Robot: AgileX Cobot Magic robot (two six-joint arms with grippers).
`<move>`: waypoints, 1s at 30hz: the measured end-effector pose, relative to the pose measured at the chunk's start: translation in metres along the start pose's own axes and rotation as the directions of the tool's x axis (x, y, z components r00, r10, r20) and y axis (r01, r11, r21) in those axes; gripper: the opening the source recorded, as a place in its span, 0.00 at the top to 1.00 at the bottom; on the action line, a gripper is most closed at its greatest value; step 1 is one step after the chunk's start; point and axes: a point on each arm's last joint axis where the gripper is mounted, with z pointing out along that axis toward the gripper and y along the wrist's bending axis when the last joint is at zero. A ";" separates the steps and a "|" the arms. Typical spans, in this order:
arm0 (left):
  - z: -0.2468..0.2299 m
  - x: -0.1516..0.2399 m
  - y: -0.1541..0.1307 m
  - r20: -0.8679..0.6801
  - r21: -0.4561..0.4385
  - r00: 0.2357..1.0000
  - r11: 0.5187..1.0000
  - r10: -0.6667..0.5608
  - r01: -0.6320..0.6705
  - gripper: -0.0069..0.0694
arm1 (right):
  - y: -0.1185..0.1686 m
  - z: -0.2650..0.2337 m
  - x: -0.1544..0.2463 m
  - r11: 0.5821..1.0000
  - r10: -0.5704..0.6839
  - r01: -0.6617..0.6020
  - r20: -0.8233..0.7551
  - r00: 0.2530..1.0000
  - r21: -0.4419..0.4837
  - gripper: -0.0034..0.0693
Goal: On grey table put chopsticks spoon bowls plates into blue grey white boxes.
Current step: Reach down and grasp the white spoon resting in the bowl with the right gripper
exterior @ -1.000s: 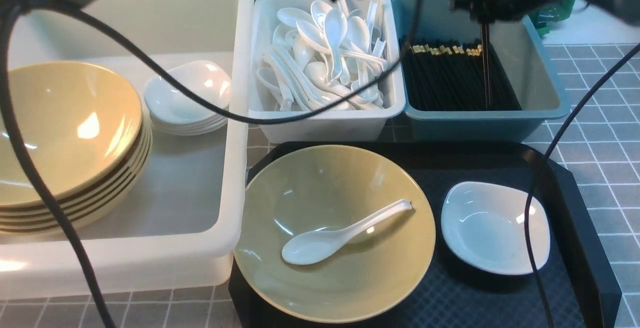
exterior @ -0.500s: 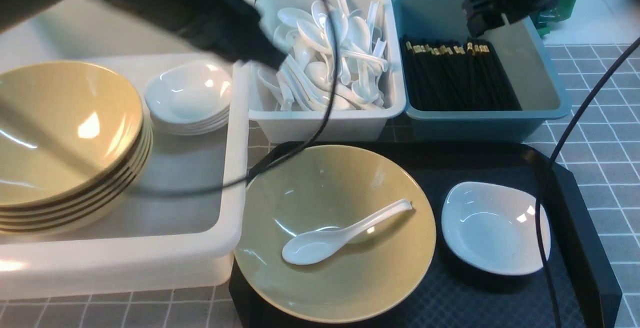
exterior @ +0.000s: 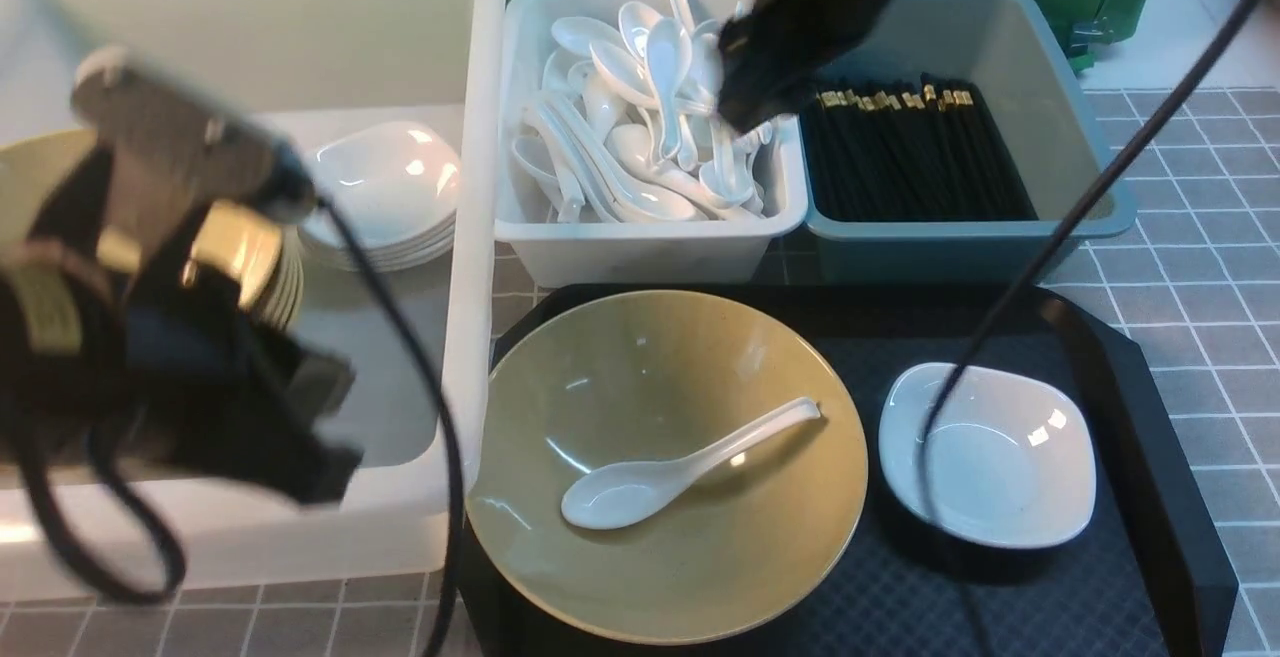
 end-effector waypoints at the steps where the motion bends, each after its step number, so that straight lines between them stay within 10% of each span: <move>1: 0.000 0.002 -0.001 0.000 0.003 1.000 1.000 -0.003 0.003 0.92 | 0.012 0.001 -0.001 0.999 -0.033 0.033 -0.009 0.999 -0.019 0.34; 10: 0.004 0.011 -0.004 0.028 0.023 1.000 1.000 0.012 -0.013 0.92 | 0.087 0.045 0.051 0.899 -0.409 0.353 -0.209 0.888 -0.259 0.34; 14: 0.004 0.005 -0.006 0.089 0.054 0.996 0.999 -0.001 -0.004 0.92 | 0.093 0.070 0.072 0.811 -0.563 0.478 -0.227 0.795 -0.339 0.34; 23: 0.003 0.004 -0.011 0.113 0.102 0.993 0.994 0.029 -0.041 0.92 | 0.089 0.113 0.077 0.758 -0.641 0.559 -0.226 0.734 -0.335 0.36; 30: 0.006 0.001 -0.010 0.121 0.100 0.993 0.995 0.008 -0.021 0.92 | 0.084 0.116 0.075 0.748 -0.659 0.580 -0.261 0.705 -0.321 0.71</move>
